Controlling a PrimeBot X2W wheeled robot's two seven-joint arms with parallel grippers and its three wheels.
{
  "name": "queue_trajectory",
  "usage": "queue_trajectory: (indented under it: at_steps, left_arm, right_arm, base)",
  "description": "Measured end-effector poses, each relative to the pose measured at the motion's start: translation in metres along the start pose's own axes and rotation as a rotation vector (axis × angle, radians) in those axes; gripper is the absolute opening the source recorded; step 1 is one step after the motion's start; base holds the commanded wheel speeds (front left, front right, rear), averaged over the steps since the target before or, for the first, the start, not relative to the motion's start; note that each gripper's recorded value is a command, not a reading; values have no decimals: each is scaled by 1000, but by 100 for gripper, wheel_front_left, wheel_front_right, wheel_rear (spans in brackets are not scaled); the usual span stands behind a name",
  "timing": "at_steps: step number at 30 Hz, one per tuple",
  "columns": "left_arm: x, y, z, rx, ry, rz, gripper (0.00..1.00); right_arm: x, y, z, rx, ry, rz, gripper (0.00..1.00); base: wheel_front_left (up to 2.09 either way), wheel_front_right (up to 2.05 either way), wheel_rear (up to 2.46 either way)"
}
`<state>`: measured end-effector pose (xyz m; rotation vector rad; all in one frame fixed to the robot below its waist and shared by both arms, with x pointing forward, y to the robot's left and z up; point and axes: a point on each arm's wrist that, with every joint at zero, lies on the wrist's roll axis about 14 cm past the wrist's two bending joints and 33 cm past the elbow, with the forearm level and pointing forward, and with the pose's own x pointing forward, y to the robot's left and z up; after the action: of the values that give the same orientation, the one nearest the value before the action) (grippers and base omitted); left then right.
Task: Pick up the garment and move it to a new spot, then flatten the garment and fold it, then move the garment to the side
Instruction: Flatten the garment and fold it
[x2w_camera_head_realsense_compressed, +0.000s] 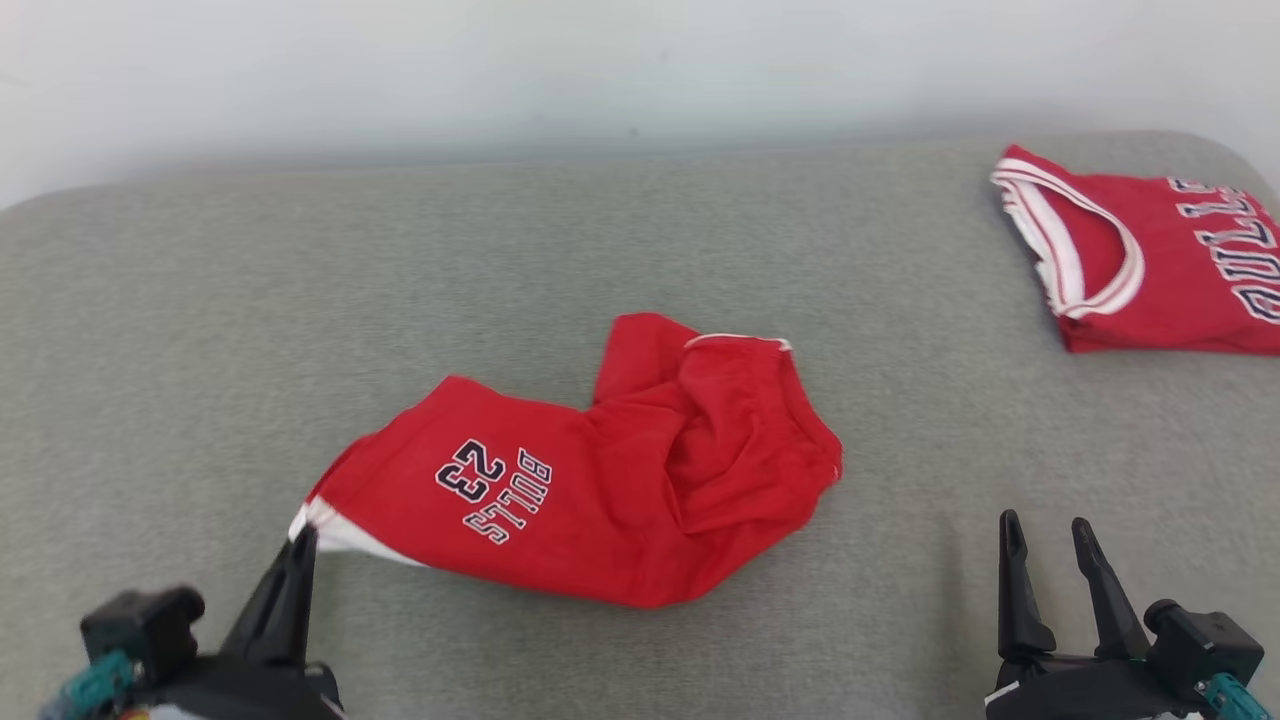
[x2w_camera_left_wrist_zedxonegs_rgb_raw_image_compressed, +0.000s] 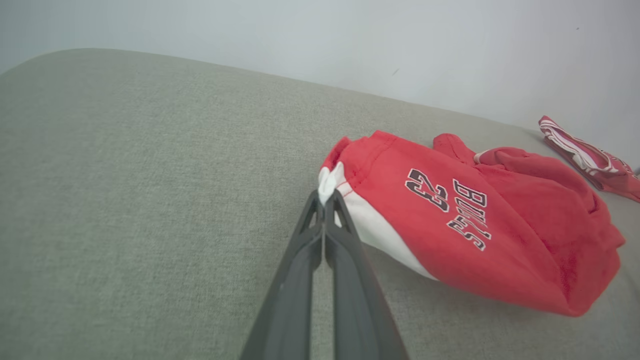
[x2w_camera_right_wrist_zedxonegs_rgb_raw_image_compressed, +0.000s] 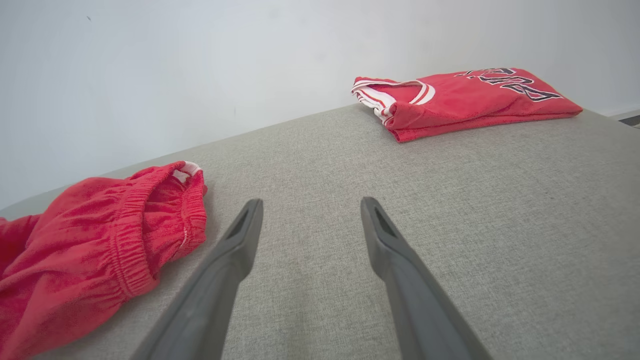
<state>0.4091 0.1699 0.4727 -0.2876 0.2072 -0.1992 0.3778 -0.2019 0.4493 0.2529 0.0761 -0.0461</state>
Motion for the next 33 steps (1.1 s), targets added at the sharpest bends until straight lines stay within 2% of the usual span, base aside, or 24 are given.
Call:
queue_trajectory:
  at_steps: [12,13,14,15,18,23,29,33]
  left_arm:
    - [-69,35,-55,-132,69,227,0]
    - [-71,34,-62,-122,87,224,33]
    - [-72,35,-64,-116,89,228,92]
    - [-72,35,-64,-119,82,231,100]
    - [-68,37,-55,-90,46,224,100]
    - [-57,41,2,-10,-145,226,100]
    - [-61,31,41,107,-283,199,100]
    - [-63,22,57,146,-347,180,100]
  right_arm:
    - [10,30,-3,-14,8,91,100]
    - [9,30,-3,-15,8,93,100]
    - [9,31,-3,-16,9,93,100]
    - [8,31,-3,-17,12,93,100]
    - [7,30,0,-23,4,95,100]
    - [4,29,5,-27,-9,94,100]
    - [-4,27,8,-28,-16,88,100]
    - [-9,25,11,-28,-25,83,100]
  base:
    - [0,0,0]
    - [0,0,0]
    - [0,0,0]
    - [0,0,0]
    - [0,0,0]
    - [0,0,0]
    - [0,0,0]
    - [0,0,0]
